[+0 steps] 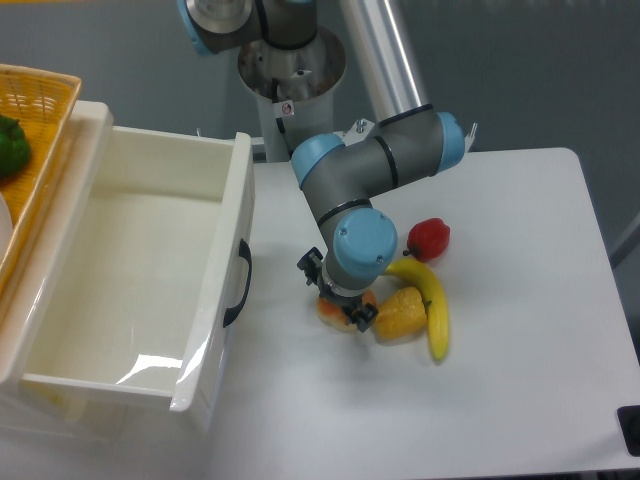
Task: Pick up the round bread
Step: 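Lower the open gripper over the orange round bread bun, then close the gripper on the round bread bun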
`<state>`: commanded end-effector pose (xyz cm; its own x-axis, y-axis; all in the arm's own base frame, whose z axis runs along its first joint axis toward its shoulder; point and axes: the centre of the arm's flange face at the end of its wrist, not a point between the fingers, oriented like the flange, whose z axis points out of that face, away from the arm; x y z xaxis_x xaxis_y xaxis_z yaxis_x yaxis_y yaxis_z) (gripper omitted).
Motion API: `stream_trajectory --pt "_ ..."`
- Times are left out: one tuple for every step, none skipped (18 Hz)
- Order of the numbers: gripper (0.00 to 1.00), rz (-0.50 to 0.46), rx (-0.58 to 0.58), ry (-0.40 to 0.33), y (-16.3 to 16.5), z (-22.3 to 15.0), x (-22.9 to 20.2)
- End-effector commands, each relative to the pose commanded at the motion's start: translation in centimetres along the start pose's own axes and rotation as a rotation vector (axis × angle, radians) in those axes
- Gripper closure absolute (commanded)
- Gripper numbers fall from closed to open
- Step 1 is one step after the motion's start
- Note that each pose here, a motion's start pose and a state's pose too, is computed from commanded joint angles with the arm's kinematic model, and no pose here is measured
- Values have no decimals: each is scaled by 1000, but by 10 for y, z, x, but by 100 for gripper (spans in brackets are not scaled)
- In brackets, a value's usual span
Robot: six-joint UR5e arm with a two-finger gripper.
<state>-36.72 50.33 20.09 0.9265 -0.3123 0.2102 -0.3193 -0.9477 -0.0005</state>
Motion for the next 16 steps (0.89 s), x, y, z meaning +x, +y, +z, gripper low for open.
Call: stream_trajectory --pt "0 0 1 2 0 1 0" --pt "0 0 1 2 0 1 0" --pt "0 0 1 -1 0 2 -1" --pt "0 0 2 -6 0 2 -2" --pt "0 1 3 -7 -1 4 -2" --pt "0 1 4 -10 0 5 -2" --pt "0 1 4 -11 -1 5 -3" --pt "0 1 4 -15 -1 5 -3" --pt "0 1 6 -16 -1 5 -3" --pt "2 1 5 -18 -1 4 -4" --pt "3 2 6 -19 -1 4 -4" --pt "3 1 3 -17 -1 6 -5" --pt "5 1 -3 -22 -1 4 -6" --pt "8 1 -9 -23 0 5 -6" --pt "14 1 -11 -22 0 6 -7" --pt "15 1 -12 -23 0 6 -7"
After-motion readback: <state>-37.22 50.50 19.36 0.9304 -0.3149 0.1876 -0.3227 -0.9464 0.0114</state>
